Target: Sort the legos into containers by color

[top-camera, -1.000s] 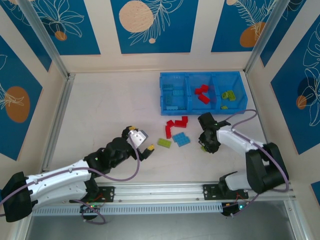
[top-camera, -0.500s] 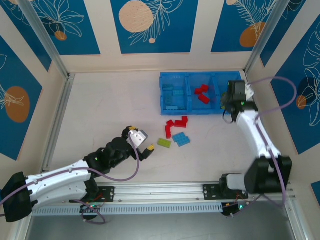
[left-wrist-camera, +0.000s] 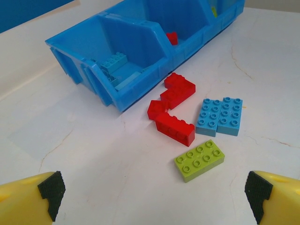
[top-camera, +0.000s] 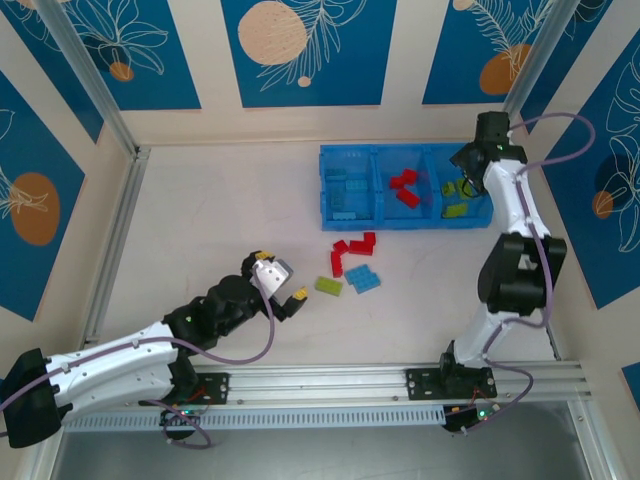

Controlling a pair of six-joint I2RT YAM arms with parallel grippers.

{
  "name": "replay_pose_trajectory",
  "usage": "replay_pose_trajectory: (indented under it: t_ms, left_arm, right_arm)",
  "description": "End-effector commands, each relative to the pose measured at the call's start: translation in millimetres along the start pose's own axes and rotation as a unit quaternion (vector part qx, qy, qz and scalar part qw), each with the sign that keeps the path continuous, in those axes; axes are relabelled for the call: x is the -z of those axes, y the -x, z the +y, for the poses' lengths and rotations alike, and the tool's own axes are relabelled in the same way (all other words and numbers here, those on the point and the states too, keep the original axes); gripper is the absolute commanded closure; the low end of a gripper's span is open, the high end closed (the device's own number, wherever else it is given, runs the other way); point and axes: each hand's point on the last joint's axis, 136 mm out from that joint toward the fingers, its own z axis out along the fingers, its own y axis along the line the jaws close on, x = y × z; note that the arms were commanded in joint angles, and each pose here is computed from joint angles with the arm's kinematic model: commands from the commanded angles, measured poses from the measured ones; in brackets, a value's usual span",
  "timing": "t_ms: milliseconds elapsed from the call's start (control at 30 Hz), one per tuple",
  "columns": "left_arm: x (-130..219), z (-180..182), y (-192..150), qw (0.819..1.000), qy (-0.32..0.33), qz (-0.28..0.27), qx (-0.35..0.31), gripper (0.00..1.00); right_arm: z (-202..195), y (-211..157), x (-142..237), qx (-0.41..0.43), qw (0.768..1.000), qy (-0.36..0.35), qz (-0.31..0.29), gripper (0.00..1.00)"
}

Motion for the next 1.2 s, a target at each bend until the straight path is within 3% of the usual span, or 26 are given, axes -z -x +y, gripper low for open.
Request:
replay_pose_trajectory:
  t_ms: [0,167,267,400,533,567,700,833,1000,1167]
  left_arm:
    - [0,0,4,1.000,-0.002,-0.006,0.002,0.00]
    - [1,-1,6,1.000,-0.007,-0.009,0.005,0.00]
    - [1,-1,6,1.000,-0.006,-0.010,0.004,0.00]
    - [2,-1,6,1.000,-0.008,-0.010,0.003,0.00]
    - [2,-2,7,1.000,-0.011,-0.010,0.003,0.00]
    - [2,-2,6,1.000,-0.009,-0.008,0.002,0.00]
    - [1,-2,6,1.000,-0.010,-0.008,0.002,0.00]
    - [2,-1,6,1.000,-0.007,-0.007,0.000,0.00]
    - [2,1,5,1.000,-0.002,-0.006,-0.003,0.00]
    - [1,2,4,1.000,0.002,-0.001,-0.002,0.00]
  right_arm:
    - [14,-40,54,0.022,0.995,0.089,0.037,0.28]
    - [29,-149,105,0.138,0.964,0.199,0.113,0.28]
    - [27,-234,121,0.232,0.927,0.238,0.173,0.28]
    - [3,-310,115,0.354,0.888,0.207,0.207,0.24]
    - [-25,-337,89,0.449,0.861,0.132,0.200,0.02]
    - [-28,-340,85,0.464,0.854,0.123,0.200,0.00]
    - [-20,-352,70,0.501,0.832,0.124,0.204,0.00]
    - [-11,-362,54,0.493,0.826,0.134,0.237,0.00]
    - [-16,-367,33,0.495,0.828,0.080,0.251,0.00]
    - [-26,-381,23,0.517,0.816,0.040,0.254,0.08]
